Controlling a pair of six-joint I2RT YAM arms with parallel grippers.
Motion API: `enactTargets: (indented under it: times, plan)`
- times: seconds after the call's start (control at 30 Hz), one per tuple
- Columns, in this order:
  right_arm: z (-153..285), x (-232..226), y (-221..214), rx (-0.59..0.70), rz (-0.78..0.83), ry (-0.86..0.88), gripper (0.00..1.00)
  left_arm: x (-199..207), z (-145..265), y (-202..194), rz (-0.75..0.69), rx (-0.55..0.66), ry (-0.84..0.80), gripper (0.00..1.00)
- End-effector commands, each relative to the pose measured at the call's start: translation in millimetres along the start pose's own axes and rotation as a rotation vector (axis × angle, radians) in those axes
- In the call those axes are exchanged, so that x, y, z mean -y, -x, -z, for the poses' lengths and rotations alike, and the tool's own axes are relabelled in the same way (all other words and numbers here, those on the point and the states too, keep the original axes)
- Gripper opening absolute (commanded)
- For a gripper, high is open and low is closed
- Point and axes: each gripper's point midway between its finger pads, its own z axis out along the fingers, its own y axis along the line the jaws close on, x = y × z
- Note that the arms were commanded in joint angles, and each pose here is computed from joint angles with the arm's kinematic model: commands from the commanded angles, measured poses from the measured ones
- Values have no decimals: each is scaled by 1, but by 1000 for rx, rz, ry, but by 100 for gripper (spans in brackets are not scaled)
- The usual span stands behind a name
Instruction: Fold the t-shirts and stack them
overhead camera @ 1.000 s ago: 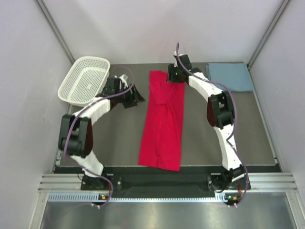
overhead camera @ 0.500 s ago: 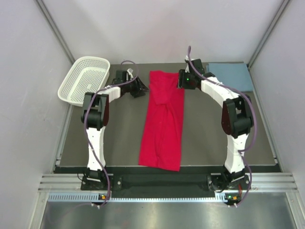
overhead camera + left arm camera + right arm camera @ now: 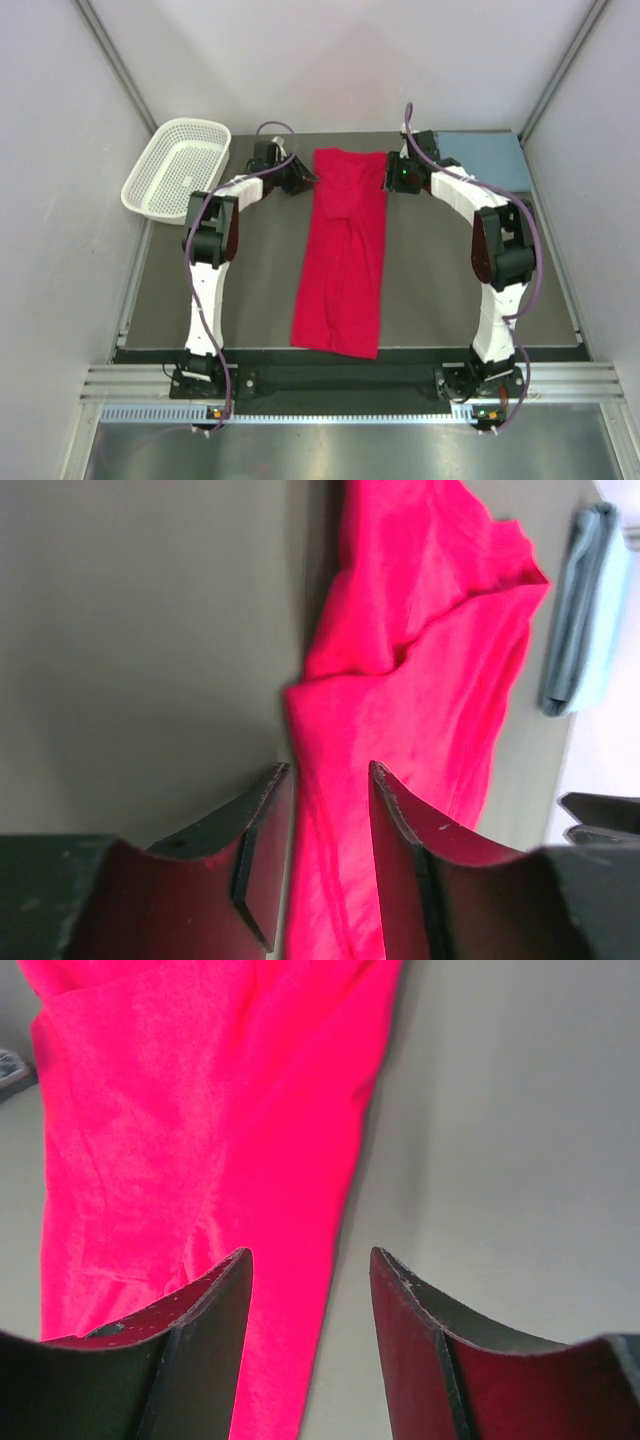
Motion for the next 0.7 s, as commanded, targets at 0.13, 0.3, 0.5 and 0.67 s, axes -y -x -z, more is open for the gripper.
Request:
enactTargets:
  times: [0.13, 0.3, 0.5, 0.67]
  plan:
    - [26, 0, 28, 107, 10, 25, 51, 0, -16, 12, 34, 44, 6, 41]
    - [27, 8, 22, 99, -2, 20, 50, -9, -18, 18, 21, 61, 61, 38]
    - [31, 14, 18, 95, -7, 19, 51, -18, -16, 25, 1, 88, 125, 38]
    - [33, 17, 15, 92, -10, 16, 50, -16, -25, 21, 21, 57, 91, 25]
